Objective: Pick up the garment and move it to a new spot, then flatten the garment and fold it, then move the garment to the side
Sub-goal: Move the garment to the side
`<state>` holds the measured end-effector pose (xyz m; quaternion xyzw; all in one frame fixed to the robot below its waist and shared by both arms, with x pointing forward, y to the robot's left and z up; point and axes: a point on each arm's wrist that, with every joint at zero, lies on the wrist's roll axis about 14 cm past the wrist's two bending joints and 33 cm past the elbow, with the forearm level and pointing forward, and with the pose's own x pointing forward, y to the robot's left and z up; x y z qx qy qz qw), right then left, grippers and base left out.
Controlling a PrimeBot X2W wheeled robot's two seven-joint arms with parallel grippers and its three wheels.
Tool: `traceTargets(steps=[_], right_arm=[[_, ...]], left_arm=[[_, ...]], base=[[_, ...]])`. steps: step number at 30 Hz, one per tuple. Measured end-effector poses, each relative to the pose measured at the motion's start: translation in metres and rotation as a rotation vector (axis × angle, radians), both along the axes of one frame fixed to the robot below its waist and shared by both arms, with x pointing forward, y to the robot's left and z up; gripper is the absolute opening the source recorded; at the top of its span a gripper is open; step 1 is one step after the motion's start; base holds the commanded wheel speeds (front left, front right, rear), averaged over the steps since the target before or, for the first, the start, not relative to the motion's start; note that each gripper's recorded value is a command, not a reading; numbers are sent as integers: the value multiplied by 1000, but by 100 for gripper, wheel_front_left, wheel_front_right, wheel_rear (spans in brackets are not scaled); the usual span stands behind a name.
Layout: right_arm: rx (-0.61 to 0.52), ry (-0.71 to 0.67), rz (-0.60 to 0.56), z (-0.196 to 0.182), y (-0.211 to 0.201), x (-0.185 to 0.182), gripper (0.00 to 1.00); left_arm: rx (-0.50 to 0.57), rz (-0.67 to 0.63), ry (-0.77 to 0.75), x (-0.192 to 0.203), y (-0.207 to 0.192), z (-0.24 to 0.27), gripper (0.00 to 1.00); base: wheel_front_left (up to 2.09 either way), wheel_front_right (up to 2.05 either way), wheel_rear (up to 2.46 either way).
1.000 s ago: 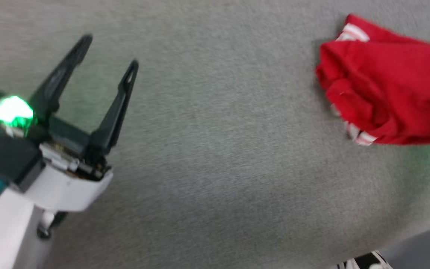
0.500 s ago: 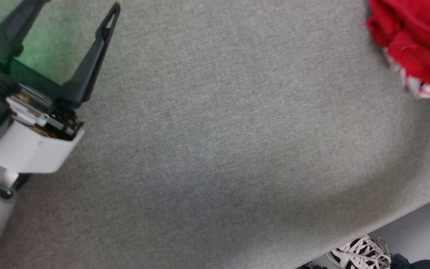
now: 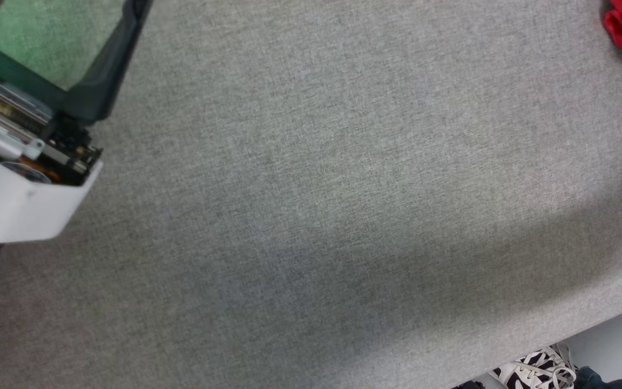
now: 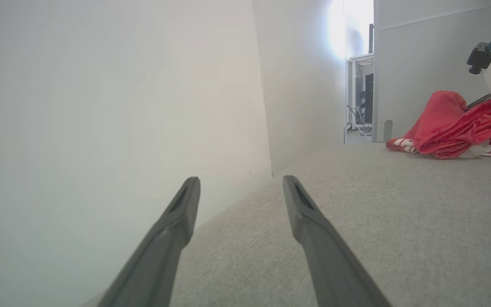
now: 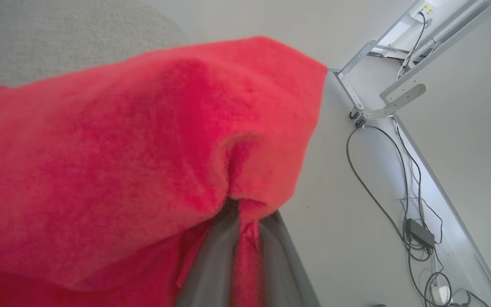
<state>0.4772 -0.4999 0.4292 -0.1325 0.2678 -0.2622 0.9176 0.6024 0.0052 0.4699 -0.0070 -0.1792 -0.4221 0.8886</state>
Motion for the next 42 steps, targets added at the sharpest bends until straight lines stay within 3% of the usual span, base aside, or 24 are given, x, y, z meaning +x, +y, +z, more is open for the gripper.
traceTargets(steps=[3, 4, 5, 6, 20, 32, 42], right_arm=[[8, 4, 6, -7, 4, 2, 4], [6, 0, 8, -7, 4, 3, 35], [2, -1, 7, -6, 3, 2, 74], [0, -3, 6, -6, 3, 2, 100], [-12, -46, 135, 11, 30, 2, 100], [110, -177, 395, 15, 133, 13, 100], [240, -386, 527, 41, 211, 14, 100]], left_arm=[[2, 6, -2, 1, 1, 0, 100], [3, 8, -3, 2, 2, 0, 100], [3, 11, -4, 2, 2, 1, 100], [2, 14, -7, 2, 3, 3, 100], [-56, 114, 57, -19, 18, 24, 100], [-57, 371, 240, -66, 82, 13, 100], [-66, 576, 312, -119, 145, 20, 100]], base=[[0, 0, 0], [0, 0, 0], [0, 0, 0], [0, 0, 0], [0, 0, 0], [0, 0, 0], [0, 0, 0]])
